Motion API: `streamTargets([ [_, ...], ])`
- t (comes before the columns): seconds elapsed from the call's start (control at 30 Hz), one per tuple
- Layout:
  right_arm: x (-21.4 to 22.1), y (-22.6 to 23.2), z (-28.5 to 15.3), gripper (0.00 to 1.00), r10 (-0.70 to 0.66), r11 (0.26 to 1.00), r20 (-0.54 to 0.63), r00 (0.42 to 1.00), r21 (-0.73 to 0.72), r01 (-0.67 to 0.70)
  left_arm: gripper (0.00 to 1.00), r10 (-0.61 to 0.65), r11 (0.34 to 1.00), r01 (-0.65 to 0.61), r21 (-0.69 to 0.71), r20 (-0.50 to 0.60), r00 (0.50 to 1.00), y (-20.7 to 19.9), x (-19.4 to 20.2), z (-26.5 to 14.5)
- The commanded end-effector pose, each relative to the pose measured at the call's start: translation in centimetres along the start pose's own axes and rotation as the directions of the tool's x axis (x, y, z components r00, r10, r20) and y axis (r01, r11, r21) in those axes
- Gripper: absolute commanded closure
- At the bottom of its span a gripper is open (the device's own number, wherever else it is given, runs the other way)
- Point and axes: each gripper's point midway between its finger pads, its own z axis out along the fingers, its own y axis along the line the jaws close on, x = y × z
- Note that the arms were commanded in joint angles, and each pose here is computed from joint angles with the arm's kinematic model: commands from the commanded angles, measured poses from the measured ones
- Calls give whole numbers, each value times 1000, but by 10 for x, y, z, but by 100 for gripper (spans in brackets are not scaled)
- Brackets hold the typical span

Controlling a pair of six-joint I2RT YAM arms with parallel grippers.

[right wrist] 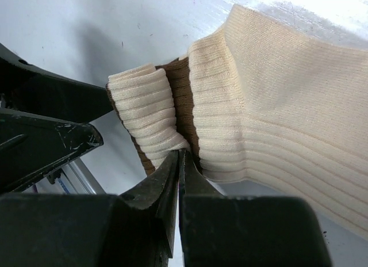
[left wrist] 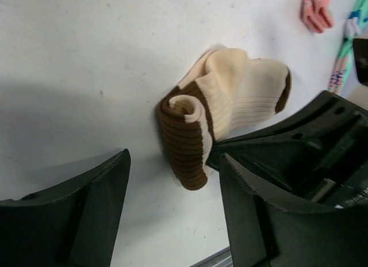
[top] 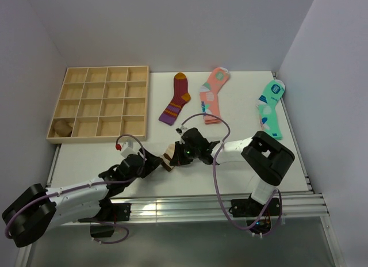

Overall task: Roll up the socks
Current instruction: Roll the sock at the center of the board.

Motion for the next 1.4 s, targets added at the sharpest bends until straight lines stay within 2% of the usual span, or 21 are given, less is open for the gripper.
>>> streamTargets([
  [0.0, 26, -29, 3, 96, 31, 996, -74, 997, 80, -25, 33, 4, 991, -12, 130, 61, 998, -20, -12, -1],
  [0.07, 25, -27, 3, 96, 40, 997, -74, 996, 64, -35, 38, -5, 984, -9, 179, 75, 997, -24, -15, -2],
  [0.17, 25, -28, 2, 96, 46, 997, -76, 996, 60, -41, 46, -2, 984, -12, 180, 76, 997, -11, -15, 1],
  [0.23, 25, -29, 2, 96, 46, 997, -77, 996, 63, -41, 48, -10, 981, -3, 194, 68, 998, -9, -17, 2],
  [0.7, 24, -28, 3, 96, 59, 997, -85, 995, 52, -54, 50, 40, 978, -35, 204, -20, 999, -6, -4, 21],
  [0.93, 23, -28, 4, 96, 60, 997, -87, 994, 49, -56, 37, 62, 971, -49, 235, -45, 997, -12, 1, 23],
  [1.03, 24, -28, 4, 96, 63, 997, -89, 994, 51, -59, 36, 61, 972, -48, 230, -51, 997, -10, 3, 25],
  [1.23, 22, -28, 4, 96, 63, 997, -90, 994, 48, -59, 43, 48, 981, -35, 189, -61, 997, -4, 3, 31],
  [1.37, 22, -28, 3, 96, 55, 997, -92, 994, 51, -50, 43, 32, 990, -24, 141, -57, 998, 4, 1, 35],
])
